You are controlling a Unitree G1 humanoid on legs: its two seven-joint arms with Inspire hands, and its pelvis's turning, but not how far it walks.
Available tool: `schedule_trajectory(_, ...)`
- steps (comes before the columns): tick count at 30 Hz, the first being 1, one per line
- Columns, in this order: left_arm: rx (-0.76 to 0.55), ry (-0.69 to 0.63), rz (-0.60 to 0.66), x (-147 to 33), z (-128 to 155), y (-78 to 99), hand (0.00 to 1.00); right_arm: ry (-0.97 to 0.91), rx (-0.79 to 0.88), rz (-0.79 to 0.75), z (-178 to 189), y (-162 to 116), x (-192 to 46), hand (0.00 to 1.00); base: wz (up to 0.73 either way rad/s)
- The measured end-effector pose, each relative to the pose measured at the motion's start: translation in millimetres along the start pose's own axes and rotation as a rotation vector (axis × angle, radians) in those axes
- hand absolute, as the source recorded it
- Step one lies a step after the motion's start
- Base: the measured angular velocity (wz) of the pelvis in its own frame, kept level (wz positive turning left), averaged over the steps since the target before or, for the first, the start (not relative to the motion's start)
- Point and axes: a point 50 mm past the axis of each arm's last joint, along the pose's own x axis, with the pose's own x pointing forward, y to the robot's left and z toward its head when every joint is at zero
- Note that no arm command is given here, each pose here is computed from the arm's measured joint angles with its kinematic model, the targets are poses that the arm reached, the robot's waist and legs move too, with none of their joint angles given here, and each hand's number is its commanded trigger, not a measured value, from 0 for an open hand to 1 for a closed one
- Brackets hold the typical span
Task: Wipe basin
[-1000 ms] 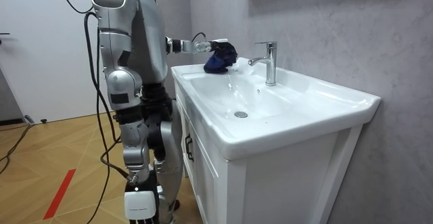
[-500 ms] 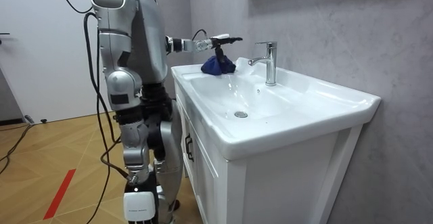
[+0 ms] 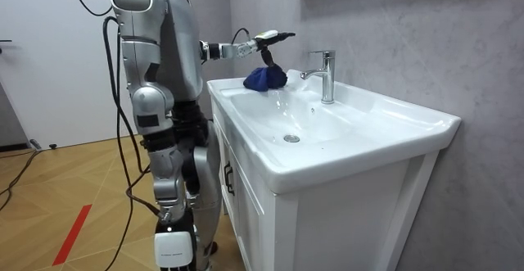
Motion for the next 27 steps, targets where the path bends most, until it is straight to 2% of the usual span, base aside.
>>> schedule_trajectory(6, -0.145, 0.026, -0.042, -0.8, -0.4, -4.3, 0.0, -0.005, 0.008, 0.0, 1.3, 0.3, -0.1, 0.0, 0.0)
schedule_trajectory(9, -0.26, 0.044, -0.047, -1.0, 1.1, -4.3, 0.0, -0.029, 0.007, 0.003, 6.7, 0.8, -0.4, 0.0, 0.0)
schedule_trajectory(14, -0.479, 0.057, 0.027, 4.7, 3.6, 12.0, 0.0, -0.031, 0.035, 0.012, 4.6, 1.6, -0.2, 0.0, 0.0)
schedule_trajectory(18, -0.605, 0.075, 0.117, 7.6, 0.8, 26.5, 0.0, -0.01, 0.041, 0.013, -0.6, 1.9, 0.1, 0.0, 0.0)
schedule_trajectory(21, -0.66, 0.089, 0.183, 9.6, -1.6, 35.5, 0.0, -0.007, 0.056, 0.009, -1.5, 2.2, 0.2, 0.0, 0.0)
schedule_trajectory(24, -0.671, 0.093, 0.228, 12.2, -1.7, 41.5, 0.0, 0.008, 0.06, 0.009, -6.4, 2.1, 0.3, 0.0, 0.0)
schedule_trajectory(27, -0.665, 0.13, 0.327, 16.3, -12.2, 54.2, 0.0, 0.017, 0.059, 0.006, -10.0, 1.7, 0.4, 0.0, 0.0)
